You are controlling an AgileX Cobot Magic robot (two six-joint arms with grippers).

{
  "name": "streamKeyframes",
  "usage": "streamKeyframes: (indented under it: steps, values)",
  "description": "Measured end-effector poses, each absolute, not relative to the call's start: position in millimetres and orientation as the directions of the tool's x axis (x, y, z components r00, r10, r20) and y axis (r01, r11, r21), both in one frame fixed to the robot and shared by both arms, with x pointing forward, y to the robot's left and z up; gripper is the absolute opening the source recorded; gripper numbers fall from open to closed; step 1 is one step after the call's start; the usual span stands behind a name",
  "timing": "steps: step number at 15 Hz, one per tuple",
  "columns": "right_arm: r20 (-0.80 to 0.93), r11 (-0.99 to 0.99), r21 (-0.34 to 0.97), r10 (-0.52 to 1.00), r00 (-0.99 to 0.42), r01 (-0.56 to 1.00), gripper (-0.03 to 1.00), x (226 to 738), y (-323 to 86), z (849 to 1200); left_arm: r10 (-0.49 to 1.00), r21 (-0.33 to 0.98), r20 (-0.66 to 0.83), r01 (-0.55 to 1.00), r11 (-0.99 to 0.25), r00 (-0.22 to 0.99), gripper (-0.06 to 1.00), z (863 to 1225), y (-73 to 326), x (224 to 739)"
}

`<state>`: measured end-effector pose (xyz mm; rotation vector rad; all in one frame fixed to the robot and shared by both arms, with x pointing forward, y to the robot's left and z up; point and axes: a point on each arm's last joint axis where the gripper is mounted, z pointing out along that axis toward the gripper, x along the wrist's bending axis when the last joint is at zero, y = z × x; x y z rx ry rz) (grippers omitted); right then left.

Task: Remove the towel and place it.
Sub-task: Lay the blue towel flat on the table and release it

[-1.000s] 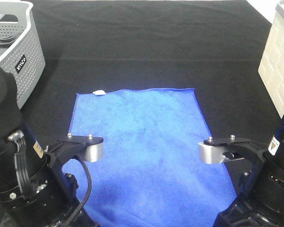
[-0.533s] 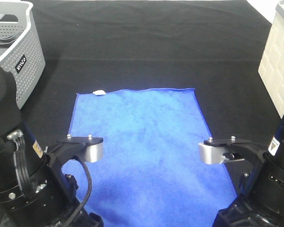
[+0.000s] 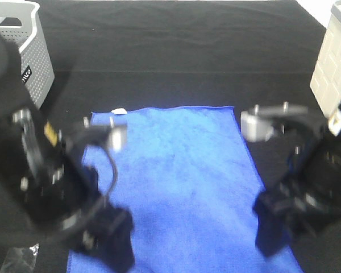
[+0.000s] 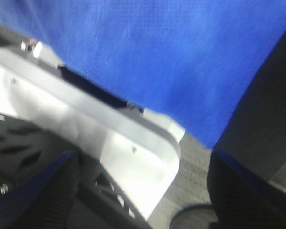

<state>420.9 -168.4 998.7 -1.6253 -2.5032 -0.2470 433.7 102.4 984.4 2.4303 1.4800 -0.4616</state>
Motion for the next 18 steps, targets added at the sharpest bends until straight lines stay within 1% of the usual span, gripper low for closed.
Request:
streamKeyframes:
  steps: [2, 4, 7, 10, 13, 15, 18]
  values:
    - [0.210, 0.304, 0.145, 0.920, -0.329, 0.942, 0.71, 450, -189, 1017, 0.843, 0.120, -0.352, 0.912, -0.392, 0.408, 0.70, 998, 117, 461]
    - [0.235, 0.234, 0.220, 0.930, -0.284, 0.947, 0.71, 481, -212, 1036, 0.873, 0.169, -0.333, 0.933, -0.318, 0.357, 0.70, 1007, 138, 487]
    - [0.317, 0.238, 0.245, 0.896, -0.310, 0.940, 0.71, 527, -219, 1042, 0.910, 0.243, -0.323, 0.952, -0.185, 0.259, 0.70, 1014, 174, 532]
    - [0.327, 0.285, 0.248, 0.875, -0.357, 0.926, 0.71, 574, -212, 1036, 0.928, 0.281, -0.304, 0.951, -0.130, 0.217, 0.70, 1006, 198, 577]
    - [0.300, 0.307, 0.252, 0.877, -0.375, 0.918, 0.71, 618, -208, 1027, 0.940, 0.289, -0.296, 0.954, -0.081, 0.169, 0.70, 987, 213, 616]
    - [0.293, 0.304, 0.238, 0.883, -0.367, 0.922, 0.71, 640, -205, 1016, 0.945, 0.286, -0.292, 0.956, -0.062, 0.149, 0.70, 970, 218, 641]
    - [0.315, 0.281, 0.190, 0.890, -0.330, 0.941, 0.71, 674, -213, 986, 0.943, 0.291, -0.287, 0.953, -0.083, 0.169, 0.70, 943, 213, 680]
